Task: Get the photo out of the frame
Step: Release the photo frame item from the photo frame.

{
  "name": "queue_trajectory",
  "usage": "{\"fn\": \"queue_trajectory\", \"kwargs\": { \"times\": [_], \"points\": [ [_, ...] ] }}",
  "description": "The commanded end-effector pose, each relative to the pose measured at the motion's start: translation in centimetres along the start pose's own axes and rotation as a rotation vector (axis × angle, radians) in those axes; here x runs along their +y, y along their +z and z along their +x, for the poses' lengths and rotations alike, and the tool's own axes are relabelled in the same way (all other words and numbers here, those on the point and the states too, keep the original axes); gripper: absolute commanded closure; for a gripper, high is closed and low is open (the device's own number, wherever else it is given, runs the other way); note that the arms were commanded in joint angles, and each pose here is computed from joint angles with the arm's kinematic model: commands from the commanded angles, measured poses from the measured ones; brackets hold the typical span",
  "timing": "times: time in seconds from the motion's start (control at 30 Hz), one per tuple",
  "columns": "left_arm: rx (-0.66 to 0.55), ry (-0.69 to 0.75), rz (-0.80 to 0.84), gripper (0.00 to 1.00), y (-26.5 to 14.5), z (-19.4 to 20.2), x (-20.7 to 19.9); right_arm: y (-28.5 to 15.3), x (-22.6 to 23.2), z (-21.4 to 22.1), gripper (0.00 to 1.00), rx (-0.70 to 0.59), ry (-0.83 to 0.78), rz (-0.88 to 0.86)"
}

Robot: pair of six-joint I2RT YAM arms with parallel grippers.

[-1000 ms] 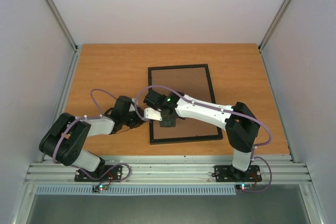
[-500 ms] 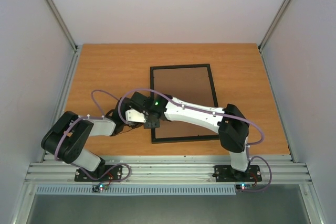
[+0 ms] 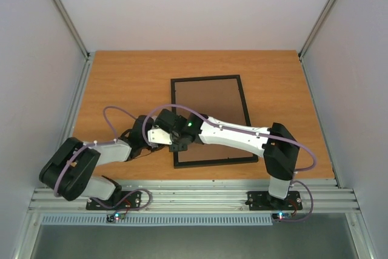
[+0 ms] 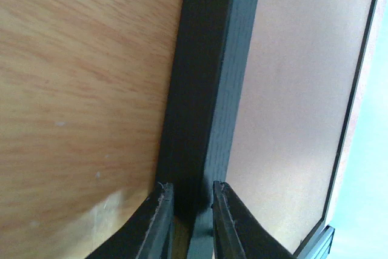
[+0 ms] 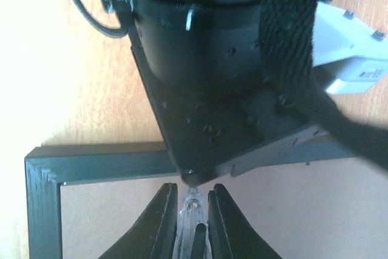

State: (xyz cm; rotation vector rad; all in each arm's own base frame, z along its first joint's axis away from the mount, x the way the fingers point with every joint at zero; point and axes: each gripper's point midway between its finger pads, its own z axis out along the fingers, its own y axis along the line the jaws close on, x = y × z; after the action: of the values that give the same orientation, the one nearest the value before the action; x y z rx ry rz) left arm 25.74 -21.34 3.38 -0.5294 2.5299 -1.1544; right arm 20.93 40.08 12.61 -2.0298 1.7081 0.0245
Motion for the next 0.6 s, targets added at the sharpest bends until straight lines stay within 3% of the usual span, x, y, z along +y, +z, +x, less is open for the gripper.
{"fn": "queue_trajectory", "kwargs": {
  "times": [0.0,0.37,0.57],
  "points": [
    [-0.043,0.007,-0.062,0.78,-1.4,-0.3,0.6,-3.7,-0.5,-3.0,0.99,-0.177,0.012,0.037],
    [-0.148,0.056,-0.098,0.7,-5.2,-2.1,-0.5,-5.4,-1.6,0.9,0.99,-0.204,0.135,0.101],
    [-0.167,-0.005,0.049,0.48,-6.2,-2.2,-3.5,-5.7,-4.3,0.8,0.99,-0.286,0.246,0.271]
  ]
}}
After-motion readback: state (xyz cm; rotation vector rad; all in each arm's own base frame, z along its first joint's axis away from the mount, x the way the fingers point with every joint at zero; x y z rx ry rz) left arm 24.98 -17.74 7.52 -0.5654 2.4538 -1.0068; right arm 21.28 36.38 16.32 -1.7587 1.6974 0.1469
